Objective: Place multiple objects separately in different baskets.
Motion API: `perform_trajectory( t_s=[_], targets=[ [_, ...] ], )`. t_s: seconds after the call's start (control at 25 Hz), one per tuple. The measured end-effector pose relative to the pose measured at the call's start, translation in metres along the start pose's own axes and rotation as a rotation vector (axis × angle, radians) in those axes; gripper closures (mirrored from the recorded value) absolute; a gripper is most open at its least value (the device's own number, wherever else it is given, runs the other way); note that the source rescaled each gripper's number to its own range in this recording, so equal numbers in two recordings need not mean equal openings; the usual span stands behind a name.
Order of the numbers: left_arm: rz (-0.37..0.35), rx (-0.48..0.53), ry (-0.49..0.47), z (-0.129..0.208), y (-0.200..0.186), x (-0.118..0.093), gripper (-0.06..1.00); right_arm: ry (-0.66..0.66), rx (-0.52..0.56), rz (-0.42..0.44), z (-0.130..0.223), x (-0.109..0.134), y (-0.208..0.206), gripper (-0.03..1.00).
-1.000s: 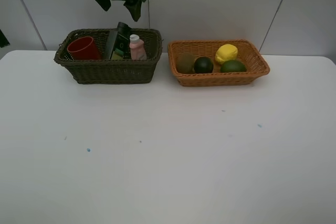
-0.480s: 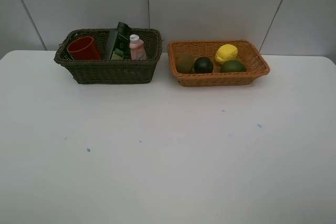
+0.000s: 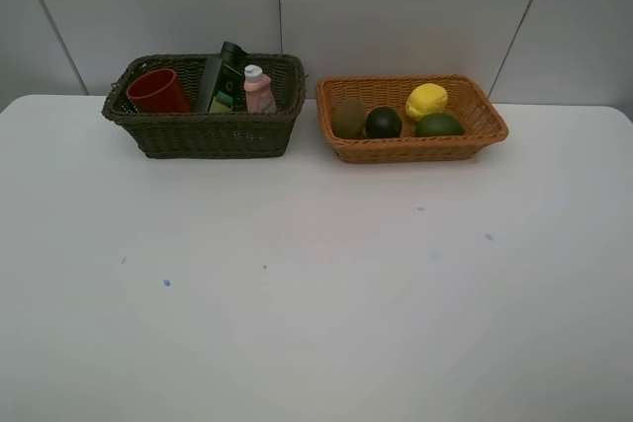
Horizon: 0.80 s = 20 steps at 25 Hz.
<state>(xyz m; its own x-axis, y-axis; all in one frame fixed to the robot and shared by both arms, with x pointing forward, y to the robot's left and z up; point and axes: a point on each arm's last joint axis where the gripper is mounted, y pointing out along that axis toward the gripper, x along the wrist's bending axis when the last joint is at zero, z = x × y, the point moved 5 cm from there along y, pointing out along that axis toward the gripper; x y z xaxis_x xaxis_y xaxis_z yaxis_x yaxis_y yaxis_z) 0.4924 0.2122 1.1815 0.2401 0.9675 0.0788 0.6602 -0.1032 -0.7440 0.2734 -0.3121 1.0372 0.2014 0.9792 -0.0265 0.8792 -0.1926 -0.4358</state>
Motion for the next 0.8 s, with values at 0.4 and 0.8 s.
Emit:
perform_trajectory(
  t_s=[0.4,0.8],
  targets=[
    [-0.013,-0.109,-0.024,0.111,-0.051,0.023,-0.06,0.000,0.000,0.000,0.000,0.000,0.000,-0.02],
    [-0.048,-0.310,-0.132,0.201,-0.070,0.039,-0.06,0.000,0.000,0.000,0.000,0.000,0.000,-0.02]
  ],
)
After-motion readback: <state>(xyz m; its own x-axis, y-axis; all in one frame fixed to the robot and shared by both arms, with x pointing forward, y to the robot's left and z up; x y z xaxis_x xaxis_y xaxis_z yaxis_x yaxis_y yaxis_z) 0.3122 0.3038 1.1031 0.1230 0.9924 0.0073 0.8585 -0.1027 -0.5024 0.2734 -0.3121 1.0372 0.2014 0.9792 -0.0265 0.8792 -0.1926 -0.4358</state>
